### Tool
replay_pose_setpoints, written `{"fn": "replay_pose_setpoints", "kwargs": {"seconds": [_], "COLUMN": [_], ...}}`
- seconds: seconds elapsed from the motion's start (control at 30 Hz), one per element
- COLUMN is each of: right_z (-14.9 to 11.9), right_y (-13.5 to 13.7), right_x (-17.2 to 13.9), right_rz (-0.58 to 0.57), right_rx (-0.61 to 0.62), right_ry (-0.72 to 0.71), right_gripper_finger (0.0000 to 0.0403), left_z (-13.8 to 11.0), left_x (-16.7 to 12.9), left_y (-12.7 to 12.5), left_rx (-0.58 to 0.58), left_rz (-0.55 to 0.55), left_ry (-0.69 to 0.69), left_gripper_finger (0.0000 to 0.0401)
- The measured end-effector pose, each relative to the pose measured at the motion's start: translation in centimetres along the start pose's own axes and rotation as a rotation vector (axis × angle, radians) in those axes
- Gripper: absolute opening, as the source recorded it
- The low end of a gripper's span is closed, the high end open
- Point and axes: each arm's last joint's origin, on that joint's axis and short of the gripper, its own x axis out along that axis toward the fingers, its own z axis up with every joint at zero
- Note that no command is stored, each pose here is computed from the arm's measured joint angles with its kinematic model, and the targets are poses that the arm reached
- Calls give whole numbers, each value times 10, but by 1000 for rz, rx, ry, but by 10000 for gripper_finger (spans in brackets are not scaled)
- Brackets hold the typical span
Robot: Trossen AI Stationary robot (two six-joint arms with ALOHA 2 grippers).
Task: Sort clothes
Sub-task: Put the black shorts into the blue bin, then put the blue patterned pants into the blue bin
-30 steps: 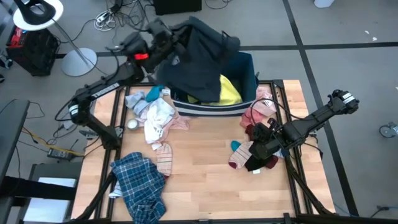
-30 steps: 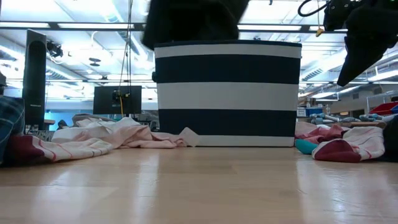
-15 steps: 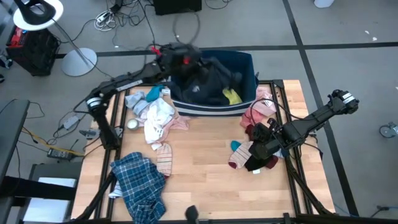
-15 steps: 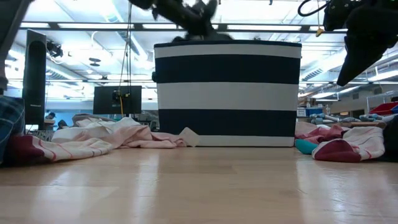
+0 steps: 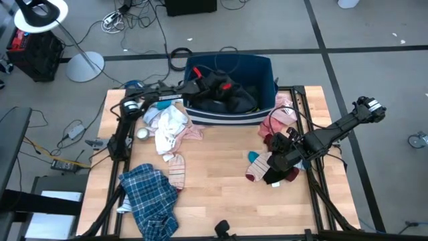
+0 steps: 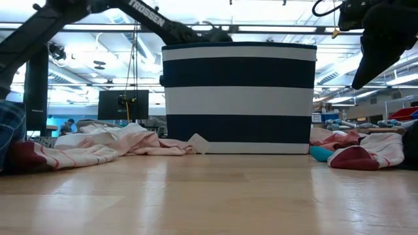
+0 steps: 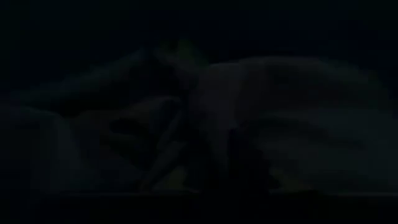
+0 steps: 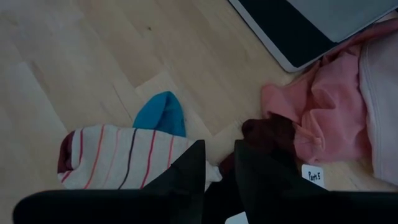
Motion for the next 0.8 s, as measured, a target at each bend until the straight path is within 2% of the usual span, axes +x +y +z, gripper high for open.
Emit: {"fn": "replay_pose_setpoints", "kwargs": {"seconds": [0.17, 0.37, 0.47, 0.63, 0.8], "right_z": [0, 0, 0, 1, 0], "right_y": [0, 0, 1, 1, 1], "right_x": [0, 0, 0, 0, 0], "right_rz": [0, 3, 6, 8, 10], "right_rx": [-4, -4, -2, 0, -1], "right_ry": [0, -2, -4, -6, -1], "right_gripper_finger": [84, 84, 84, 84, 84], "left_z": [-14, -1, 14, 36, 38], "left_x": [8, -12, -36, -89, -141], "left_y": [5, 2, -4, -27, -52], "left_rx": [-28, -1, 15, 128, 186], "left_rz": [12, -16, -26, 5, 41], "left_ry": [101, 79, 31, -41, -3], "left_gripper_finger": [133, 186, 189, 182, 166]}}
